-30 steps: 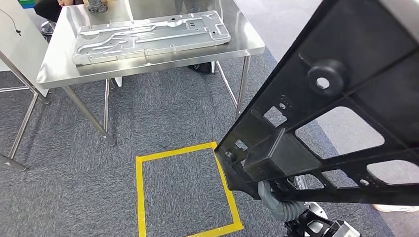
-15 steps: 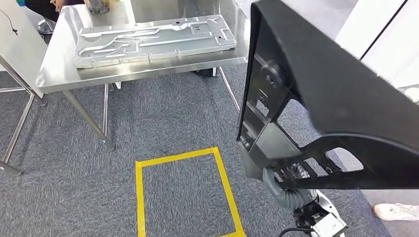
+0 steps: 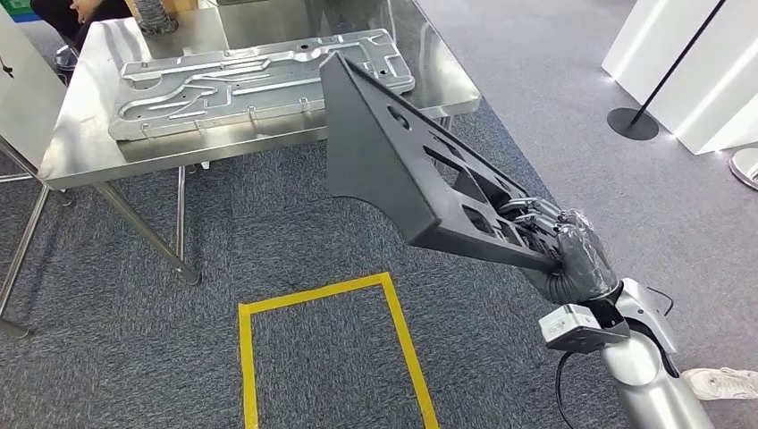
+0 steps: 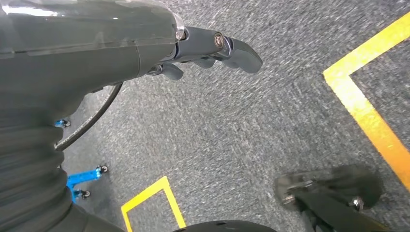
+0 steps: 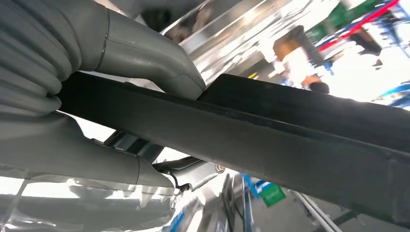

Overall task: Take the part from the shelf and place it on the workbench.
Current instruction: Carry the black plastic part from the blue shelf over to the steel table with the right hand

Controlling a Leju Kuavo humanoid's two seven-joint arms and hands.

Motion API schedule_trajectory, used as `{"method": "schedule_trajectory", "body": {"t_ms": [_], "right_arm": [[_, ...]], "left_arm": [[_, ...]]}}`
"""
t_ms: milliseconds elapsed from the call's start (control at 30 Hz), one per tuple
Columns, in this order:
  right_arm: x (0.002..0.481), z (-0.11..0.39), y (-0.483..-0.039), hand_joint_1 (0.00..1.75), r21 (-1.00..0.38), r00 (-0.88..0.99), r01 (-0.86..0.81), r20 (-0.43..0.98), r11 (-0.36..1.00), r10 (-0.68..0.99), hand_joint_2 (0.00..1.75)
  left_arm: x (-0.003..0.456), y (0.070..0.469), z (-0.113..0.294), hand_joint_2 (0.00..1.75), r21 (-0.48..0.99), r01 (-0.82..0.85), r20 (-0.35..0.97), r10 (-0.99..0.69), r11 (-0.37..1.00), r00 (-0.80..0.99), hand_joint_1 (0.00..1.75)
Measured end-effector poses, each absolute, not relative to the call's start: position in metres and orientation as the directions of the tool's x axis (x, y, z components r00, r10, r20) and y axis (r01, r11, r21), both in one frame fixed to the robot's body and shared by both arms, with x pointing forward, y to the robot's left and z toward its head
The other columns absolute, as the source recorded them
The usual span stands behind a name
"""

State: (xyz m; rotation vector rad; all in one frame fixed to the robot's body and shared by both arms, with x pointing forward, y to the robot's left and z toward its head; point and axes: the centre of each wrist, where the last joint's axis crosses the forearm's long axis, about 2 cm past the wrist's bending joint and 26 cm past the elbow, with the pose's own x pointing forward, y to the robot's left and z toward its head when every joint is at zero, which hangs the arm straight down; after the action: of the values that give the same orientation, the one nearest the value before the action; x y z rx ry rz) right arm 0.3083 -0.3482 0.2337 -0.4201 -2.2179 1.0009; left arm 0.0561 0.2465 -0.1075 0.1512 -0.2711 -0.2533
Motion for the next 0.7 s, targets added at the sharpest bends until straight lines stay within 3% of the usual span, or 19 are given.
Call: {"method": "schedule_trajectory", "body": {"t_ms": [267,467,700], "right_arm": [[0.331,0.254,-0.394,1.75,-0.903,-0.595,0.227,0.167,0.364,0.786,1.75],[0.334,0.256,-0.411,1.75,-0.932,-0.543,0.243,0.098,0.268,0.834,1.75],[0.347,0.278,-0.428,1.75,-0.946,-0.437,0.319,-0.094,0.057,0.895,1.75]], "left_arm": [[0.057,0.245,-0.107,1.75,0.177,0.228,0.253,-0.268,0.957,0.929,0.0],[0.056,0.244,-0.107,1.75,0.175,0.229,0.256,-0.269,0.957,0.928,0.0],[0.058,0.244,-0.107,1.75,0.171,0.233,0.259,-0.272,0.957,0.927,0.0]]}}
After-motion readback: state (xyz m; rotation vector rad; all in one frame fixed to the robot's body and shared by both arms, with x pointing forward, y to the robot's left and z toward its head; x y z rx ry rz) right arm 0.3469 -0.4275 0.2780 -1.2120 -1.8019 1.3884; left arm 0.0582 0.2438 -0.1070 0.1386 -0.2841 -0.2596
